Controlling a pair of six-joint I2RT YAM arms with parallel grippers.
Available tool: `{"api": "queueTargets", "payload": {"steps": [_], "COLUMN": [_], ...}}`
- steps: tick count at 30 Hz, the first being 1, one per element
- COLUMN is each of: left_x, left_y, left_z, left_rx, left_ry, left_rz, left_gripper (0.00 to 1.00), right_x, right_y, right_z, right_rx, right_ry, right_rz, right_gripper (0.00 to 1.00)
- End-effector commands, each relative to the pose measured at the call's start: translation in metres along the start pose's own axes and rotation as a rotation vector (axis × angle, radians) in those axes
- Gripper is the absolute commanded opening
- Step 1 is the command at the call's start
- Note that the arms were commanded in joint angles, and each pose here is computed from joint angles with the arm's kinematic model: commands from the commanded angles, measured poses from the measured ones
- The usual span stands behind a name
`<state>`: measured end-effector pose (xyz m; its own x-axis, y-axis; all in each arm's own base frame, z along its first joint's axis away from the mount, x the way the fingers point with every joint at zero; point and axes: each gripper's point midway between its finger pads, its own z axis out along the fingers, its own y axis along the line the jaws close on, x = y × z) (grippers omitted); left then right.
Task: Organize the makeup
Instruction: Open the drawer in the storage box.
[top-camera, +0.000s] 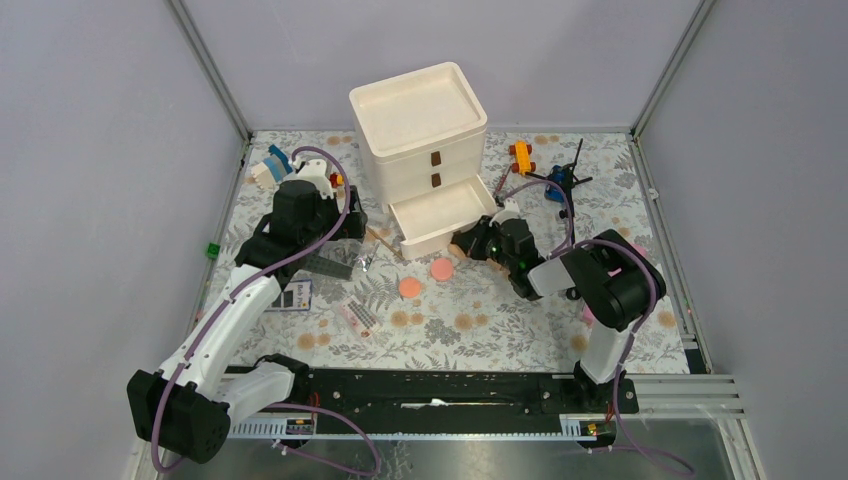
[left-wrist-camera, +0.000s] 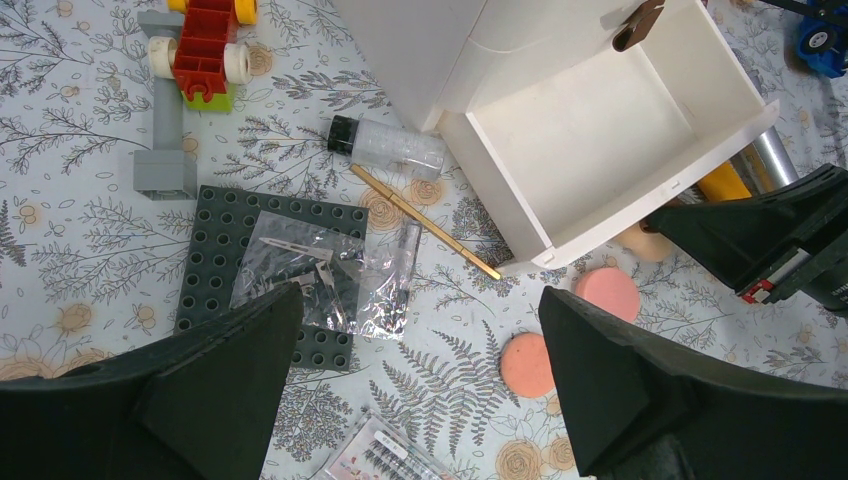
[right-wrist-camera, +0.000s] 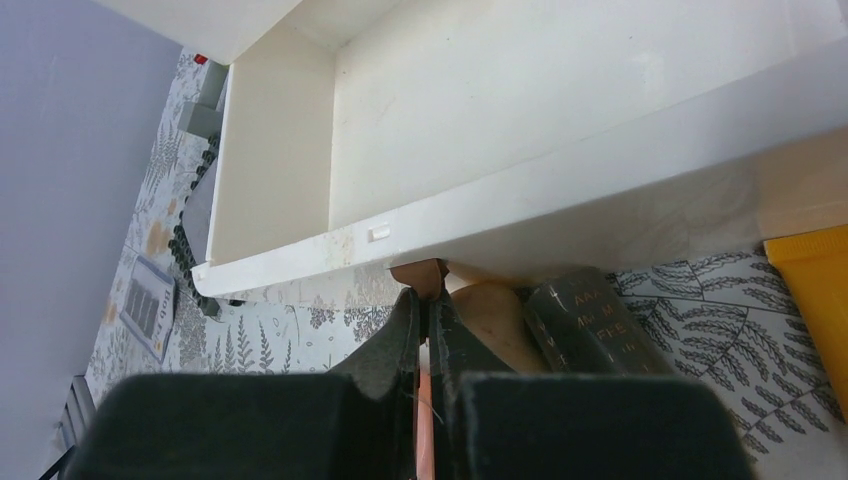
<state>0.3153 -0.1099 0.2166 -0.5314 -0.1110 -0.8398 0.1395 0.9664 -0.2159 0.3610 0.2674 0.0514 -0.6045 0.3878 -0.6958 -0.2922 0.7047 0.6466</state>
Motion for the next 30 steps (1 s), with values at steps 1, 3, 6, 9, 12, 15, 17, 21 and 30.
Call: {"api": "queueTargets", "payload": {"steps": [1, 3, 6, 9, 12, 15, 17, 21, 30], "left_x": [-0.016, -0.016, -0.016, -0.015, -0.015, -0.015, -0.015, -0.014, -0.015], "left_y": [-0.005, -0.005, -0.005, -0.005, -0.005, -0.005, -0.005, -0.005, -0.004], "left_z": [-0.004, -0.004, -0.004, -0.004, -0.003, -0.004, -0.004, -0.003, -0.003], "left_rx": [0.024, 0.025, 0.024, 0.026, 0.026, 0.026, 0.024, 0.024, 0.021], "left_ry": [-0.057, -0.057, -0.057, -0.054, -0.053, -0.055, -0.054, -0.051, -0.053], "left_rz": [0.01, 0.009, 0.009, 0.009, 0.009, 0.009, 0.009, 0.01, 0.011], "left_gripper": [0.99, 0.99, 0.99, 0.99, 0.99, 0.99, 0.99, 0.99, 0.99], "right_x": [0.007, 0.01, 0.013, 0.017, 0.018, 0.022, 0.024, 0.02, -0.02], "right_y": [0.0, 0.0, 0.0, 0.0, -0.001, -0.002, -0.003, 0.001, 0.021], "right_z": [-0.011, -0.013, -0.017, -0.022, -0.026, -0.027, -0.026, -0.022, -0.023], "right_rx": [0.028, 0.03, 0.033, 0.041, 0.045, 0.045, 0.047, 0.035, 0.055], "right_ry": [0.021, 0.025, 0.028, 0.029, 0.029, 0.041, 0.046, 0.049, 0.009], "right_rz": [-0.031, -0.03, -0.028, -0.029, -0.027, -0.026, -0.026, -0.038, -0.151], "right_gripper": [0.0, 0.0, 0.0, 0.0, 0.0, 0.0, 0.04, 0.19, 0.45]}}
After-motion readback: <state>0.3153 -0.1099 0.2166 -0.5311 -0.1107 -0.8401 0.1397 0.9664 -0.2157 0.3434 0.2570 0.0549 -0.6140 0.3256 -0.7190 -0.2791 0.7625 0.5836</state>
